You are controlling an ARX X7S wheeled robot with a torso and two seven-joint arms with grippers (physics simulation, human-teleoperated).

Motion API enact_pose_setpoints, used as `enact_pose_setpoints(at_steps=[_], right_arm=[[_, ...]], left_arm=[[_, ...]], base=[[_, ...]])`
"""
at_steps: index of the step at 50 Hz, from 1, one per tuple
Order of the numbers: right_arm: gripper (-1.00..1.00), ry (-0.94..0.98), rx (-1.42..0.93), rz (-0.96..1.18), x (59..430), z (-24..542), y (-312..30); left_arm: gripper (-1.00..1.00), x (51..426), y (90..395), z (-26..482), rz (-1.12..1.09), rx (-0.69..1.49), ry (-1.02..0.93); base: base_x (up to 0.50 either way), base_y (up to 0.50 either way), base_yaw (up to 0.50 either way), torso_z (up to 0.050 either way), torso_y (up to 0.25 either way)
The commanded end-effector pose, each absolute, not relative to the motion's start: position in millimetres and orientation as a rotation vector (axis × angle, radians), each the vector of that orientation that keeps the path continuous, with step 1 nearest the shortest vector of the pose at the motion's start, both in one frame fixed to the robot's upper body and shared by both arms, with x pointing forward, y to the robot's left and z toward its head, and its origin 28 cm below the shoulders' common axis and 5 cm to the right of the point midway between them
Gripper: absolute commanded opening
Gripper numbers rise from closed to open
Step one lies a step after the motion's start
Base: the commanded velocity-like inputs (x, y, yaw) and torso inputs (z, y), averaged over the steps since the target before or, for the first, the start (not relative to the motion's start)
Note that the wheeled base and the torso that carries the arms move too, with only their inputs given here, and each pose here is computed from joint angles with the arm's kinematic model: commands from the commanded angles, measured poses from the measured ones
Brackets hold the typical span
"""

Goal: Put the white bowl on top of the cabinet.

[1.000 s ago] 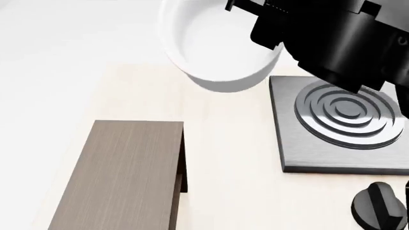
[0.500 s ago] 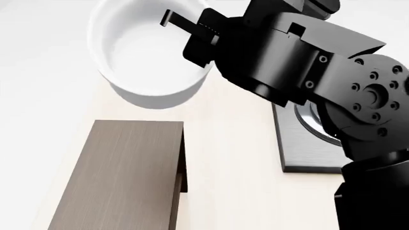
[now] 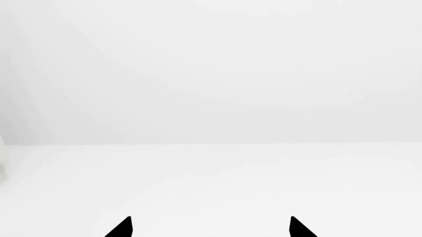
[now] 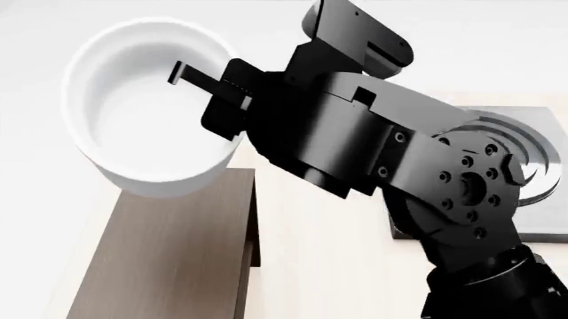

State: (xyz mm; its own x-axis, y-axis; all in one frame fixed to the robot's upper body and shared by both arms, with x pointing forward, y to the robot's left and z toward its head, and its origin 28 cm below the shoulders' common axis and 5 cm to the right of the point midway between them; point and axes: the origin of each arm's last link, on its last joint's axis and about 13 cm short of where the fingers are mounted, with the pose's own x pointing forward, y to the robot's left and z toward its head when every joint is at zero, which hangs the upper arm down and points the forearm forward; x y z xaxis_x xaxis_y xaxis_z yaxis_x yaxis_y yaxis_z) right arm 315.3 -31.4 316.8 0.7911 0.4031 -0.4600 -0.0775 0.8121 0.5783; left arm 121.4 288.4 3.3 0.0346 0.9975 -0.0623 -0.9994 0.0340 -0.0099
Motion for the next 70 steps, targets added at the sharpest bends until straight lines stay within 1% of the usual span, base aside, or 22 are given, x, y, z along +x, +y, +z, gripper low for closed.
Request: enact_pose_setpoints(at_steps=[1,8,19,53,70], right_arm=[[-1.0,0.605,0.614,0.281,299.4,319.0,-30.0],[-1.0,0.566,0.598,0.309,278.8,330.1,-27.4],[-1.0,0.56,0.577,0.339,263.6,328.9,-23.7],[-1.0,0.652,0.554,0.281,279.7,297.2,-19.3],[-1.0,0.68,0.539,0.252,277.1,288.4,-20.4]], left_arm=[[1.0,121.6,288.4,3.1,1.535,-0.053,0.043],[1.0,121.2,288.5,3.2,1.535,-0.054,0.042],[1.0,121.3,288.2,3.5,1.535,-0.054,0.041],[1.0,121.8,288.6,2.8,1.536,-0.056,0.043],[1.0,121.7,288.4,2.8,1.536,-0.053,0.044]], base=[[0.0,0.0,0.0,0.0,0.0],[0.0,0.0,0.0,0.0,0.001],[0.0,0.0,0.0,0.001,0.001],[0.0,0.0,0.0,0.0,0.001],[0.0,0.0,0.0,0.001,0.001]])
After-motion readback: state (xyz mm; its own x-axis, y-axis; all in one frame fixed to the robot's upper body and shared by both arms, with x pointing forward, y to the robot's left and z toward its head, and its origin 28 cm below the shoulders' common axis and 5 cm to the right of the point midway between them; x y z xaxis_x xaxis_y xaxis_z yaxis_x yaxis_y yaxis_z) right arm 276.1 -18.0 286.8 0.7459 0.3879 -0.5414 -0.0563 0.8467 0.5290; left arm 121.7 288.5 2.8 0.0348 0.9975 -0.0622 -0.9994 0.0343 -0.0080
